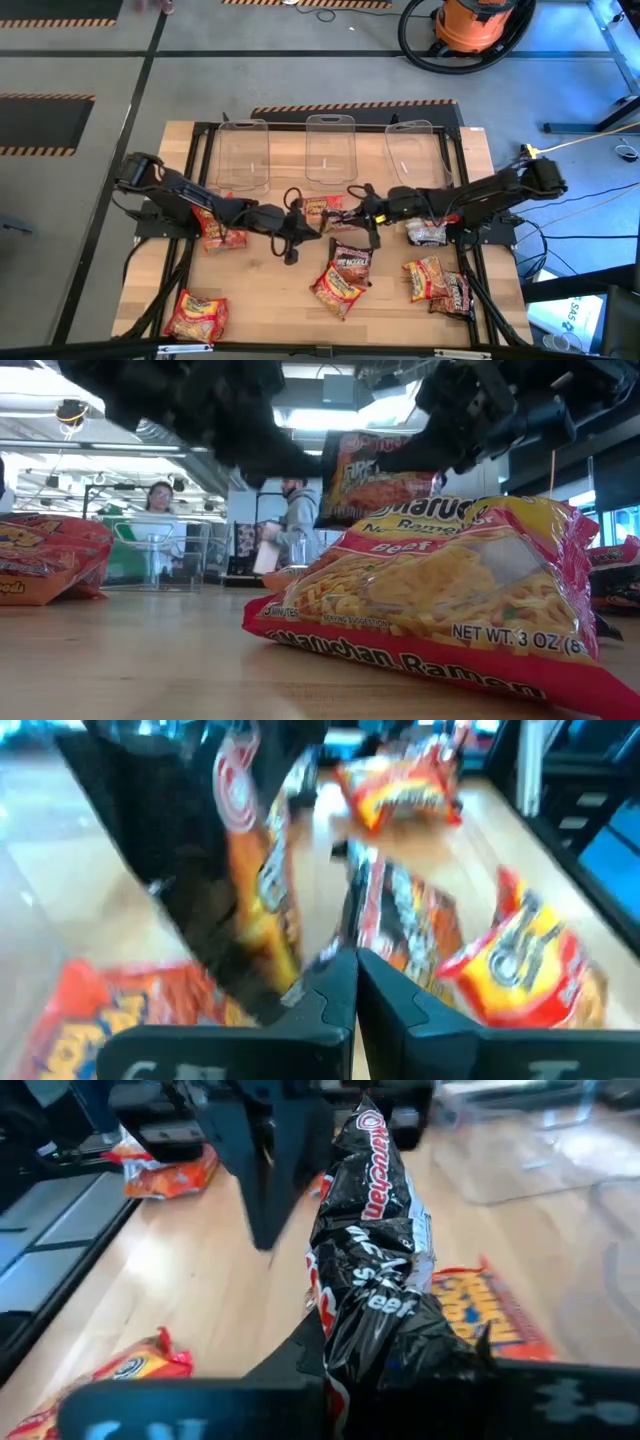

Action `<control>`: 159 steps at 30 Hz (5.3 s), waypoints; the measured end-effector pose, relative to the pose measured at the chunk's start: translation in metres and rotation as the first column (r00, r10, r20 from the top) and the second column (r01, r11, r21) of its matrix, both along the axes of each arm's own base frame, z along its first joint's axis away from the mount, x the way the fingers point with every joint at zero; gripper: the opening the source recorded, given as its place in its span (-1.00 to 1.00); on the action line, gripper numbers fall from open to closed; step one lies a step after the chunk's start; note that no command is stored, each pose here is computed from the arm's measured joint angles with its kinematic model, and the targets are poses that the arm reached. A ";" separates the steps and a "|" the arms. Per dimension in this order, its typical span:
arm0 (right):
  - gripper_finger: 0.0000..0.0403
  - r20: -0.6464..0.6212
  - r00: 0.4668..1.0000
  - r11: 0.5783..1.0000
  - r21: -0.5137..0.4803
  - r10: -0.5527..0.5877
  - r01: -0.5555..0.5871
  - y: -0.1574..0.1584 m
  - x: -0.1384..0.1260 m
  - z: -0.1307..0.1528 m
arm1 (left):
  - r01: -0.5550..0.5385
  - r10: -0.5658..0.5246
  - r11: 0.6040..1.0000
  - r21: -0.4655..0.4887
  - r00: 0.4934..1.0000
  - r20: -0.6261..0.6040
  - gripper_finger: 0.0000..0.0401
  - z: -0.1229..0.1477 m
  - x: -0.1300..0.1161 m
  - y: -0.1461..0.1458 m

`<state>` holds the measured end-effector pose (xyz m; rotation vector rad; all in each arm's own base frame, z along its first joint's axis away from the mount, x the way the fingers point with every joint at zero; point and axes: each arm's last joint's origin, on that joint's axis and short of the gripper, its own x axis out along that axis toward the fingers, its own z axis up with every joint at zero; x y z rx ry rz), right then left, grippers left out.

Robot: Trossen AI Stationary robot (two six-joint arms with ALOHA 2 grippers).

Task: Sort Maruchan noodles
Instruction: Put the black noodle pack into the middle transparent bin

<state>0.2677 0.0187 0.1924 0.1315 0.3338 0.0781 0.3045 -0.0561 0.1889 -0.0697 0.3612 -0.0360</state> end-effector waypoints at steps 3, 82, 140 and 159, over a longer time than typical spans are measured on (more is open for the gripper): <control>-0.78 0.010 1.000 1.000 -0.020 -0.011 0.011 -0.001 -0.006 0.008 | -0.006 0.005 1.000 0.001 0.998 0.064 -0.99 0.016 -0.004 0.001; -0.33 0.247 0.968 0.995 -0.079 -0.039 0.060 0.000 0.029 0.036 | -0.226 0.250 0.961 -0.159 0.957 0.150 -0.60 0.032 -0.003 0.043; -0.86 -0.453 0.891 0.936 -0.326 -0.034 -0.130 0.001 0.078 0.094 | -0.244 0.254 0.964 -0.105 0.961 0.104 -0.42 0.027 -0.004 0.045; -0.89 -0.344 0.907 0.876 -0.479 -0.242 0.052 -0.021 0.078 0.134 | -0.205 0.199 0.978 -0.046 0.974 -0.109 -0.36 0.049 -0.079 0.036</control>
